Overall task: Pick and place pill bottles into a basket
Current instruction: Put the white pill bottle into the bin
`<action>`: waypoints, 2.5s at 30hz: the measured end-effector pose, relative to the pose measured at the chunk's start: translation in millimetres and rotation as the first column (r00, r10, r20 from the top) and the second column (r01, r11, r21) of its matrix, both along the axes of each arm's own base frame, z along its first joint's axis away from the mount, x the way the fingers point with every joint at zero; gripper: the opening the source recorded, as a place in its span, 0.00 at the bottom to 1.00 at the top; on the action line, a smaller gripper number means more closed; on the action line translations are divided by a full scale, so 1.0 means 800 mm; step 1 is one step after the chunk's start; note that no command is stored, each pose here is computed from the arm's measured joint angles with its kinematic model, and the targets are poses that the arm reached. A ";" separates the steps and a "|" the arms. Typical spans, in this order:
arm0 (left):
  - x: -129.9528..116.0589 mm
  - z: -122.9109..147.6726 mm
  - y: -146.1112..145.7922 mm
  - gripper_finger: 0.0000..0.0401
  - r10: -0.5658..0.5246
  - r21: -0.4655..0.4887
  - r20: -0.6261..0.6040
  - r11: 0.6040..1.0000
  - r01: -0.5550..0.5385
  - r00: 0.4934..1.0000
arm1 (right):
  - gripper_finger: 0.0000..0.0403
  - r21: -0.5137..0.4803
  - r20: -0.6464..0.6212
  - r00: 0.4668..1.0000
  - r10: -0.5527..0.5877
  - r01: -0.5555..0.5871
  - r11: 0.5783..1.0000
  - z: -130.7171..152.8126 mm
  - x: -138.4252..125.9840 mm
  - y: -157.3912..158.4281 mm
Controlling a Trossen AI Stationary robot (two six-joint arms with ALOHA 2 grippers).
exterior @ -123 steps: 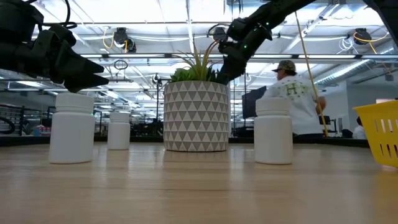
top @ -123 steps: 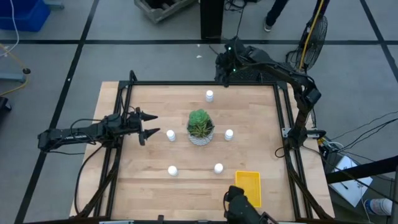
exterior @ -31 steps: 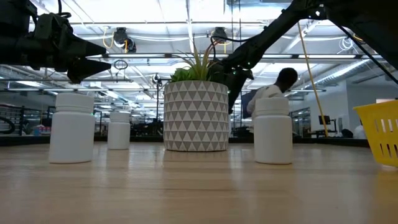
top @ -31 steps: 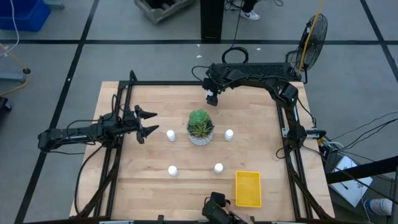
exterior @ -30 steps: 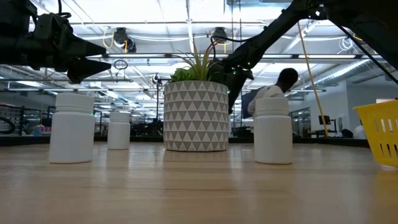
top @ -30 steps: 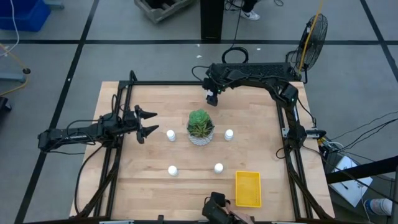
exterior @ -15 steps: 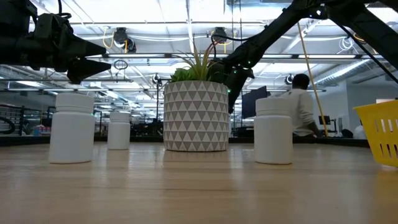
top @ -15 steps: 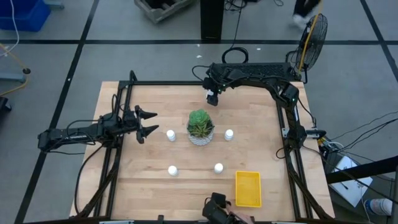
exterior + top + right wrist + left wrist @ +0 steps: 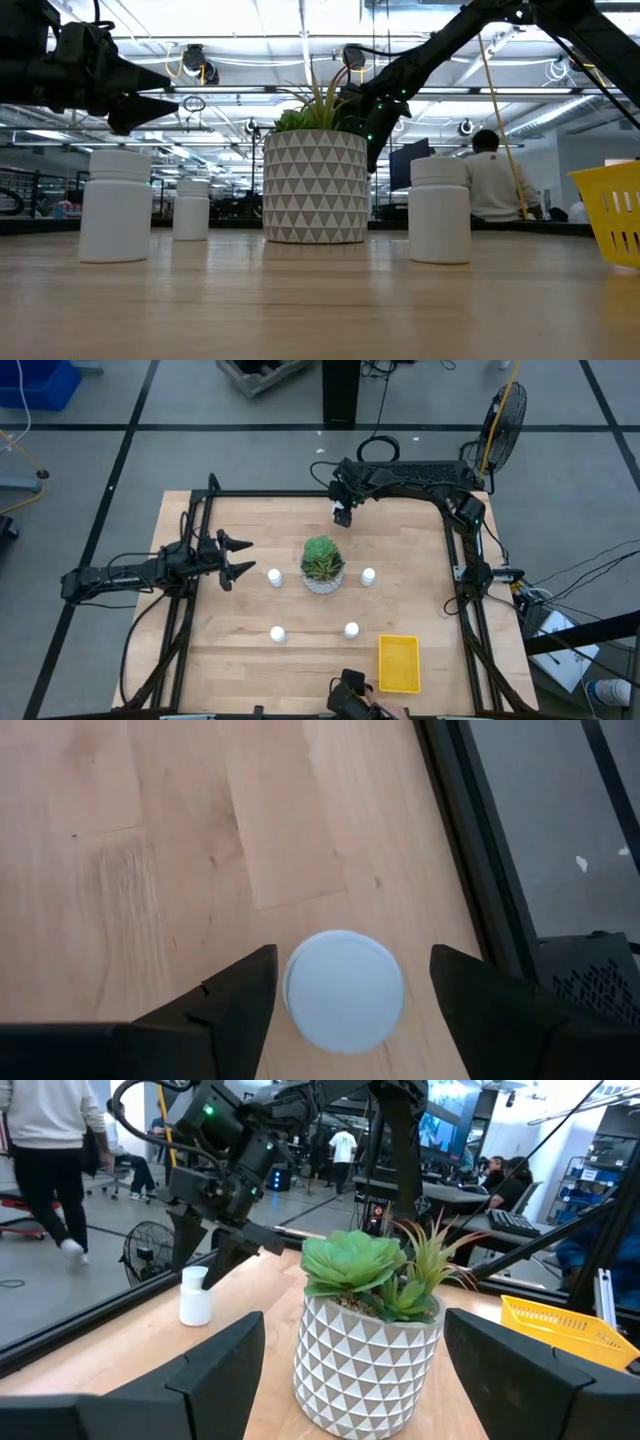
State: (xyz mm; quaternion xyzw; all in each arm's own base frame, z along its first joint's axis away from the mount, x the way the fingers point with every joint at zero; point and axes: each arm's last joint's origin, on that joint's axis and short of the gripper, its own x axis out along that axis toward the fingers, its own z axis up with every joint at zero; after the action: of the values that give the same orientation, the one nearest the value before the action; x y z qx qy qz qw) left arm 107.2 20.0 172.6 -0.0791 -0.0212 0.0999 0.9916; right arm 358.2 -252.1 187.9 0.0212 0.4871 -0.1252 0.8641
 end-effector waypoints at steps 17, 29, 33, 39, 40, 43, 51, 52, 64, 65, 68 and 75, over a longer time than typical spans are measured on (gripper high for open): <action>0.000 -0.002 0.000 0.77 -0.003 -0.030 -0.013 1.000 0.003 1.000 | 0.63 0.009 -0.004 1.000 -0.005 0.005 1.000 0.000 -0.001 0.000; 0.000 -0.003 0.000 0.77 -0.003 -0.035 -0.018 0.999 0.002 1.000 | 0.63 0.017 -0.012 1.000 -0.008 0.008 1.000 -0.001 -0.002 0.001; 0.000 -0.003 0.000 0.77 -0.003 -0.035 -0.018 0.999 0.002 1.000 | 0.63 0.017 -0.011 1.000 -0.008 0.008 1.000 -0.001 -0.002 0.001; 0.000 -0.003 0.000 0.77 -0.002 -0.035 -0.018 0.999 0.002 1.000 | 0.62 0.016 -0.009 1.000 -0.008 0.008 1.000 -0.001 -0.001 0.001; 0.000 -0.003 0.000 0.77 -0.002 -0.035 -0.018 0.999 0.002 1.000 | 0.61 0.015 -0.009 1.000 -0.008 0.008 1.000 -0.001 -0.001 0.001; 0.000 -0.003 0.000 0.77 -0.003 -0.035 -0.018 0.999 0.002 1.000 | 0.56 0.012 -0.003 1.000 -0.007 0.007 1.000 -0.001 -0.001 0.000; 0.000 -0.003 0.000 0.77 -0.002 -0.046 -0.015 0.999 0.002 1.000 | 0.43 0.012 0.007 1.000 -0.012 0.012 1.000 0.000 0.000 0.000; 0.000 -0.003 0.000 0.77 -0.002 -0.046 -0.015 0.999 0.001 1.000 | 0.41 0.012 0.007 1.000 -0.011 0.011 1.000 0.000 0.000 0.000; 0.000 -0.003 0.000 0.77 -0.002 -0.047 -0.015 0.999 0.001 1.000 | 0.41 0.013 0.007 1.000 -0.011 0.011 1.000 0.000 0.000 0.001; 0.000 -0.003 0.000 0.77 -0.002 -0.047 -0.015 0.999 0.001 1.000 | 0.41 0.013 0.007 1.000 -0.011 0.011 1.000 0.000 0.000 0.001; 0.000 -0.003 0.000 0.77 -0.002 -0.033 -0.018 0.999 0.001 1.000 | 0.39 0.013 0.006 1.000 -0.011 0.011 1.000 0.000 0.000 0.001; 0.000 -0.005 0.000 0.77 -0.001 -0.034 -0.036 0.999 0.000 0.999 | 0.41 0.039 -0.036 0.999 -0.012 0.013 0.999 -0.003 -0.004 0.004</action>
State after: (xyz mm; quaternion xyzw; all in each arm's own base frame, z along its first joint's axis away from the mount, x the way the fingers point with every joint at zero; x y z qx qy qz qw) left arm 107.2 20.0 168.5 -0.0944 -0.0018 0.1014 0.9904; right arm 355.3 -249.0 185.7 0.0387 0.5045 -0.1214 0.8539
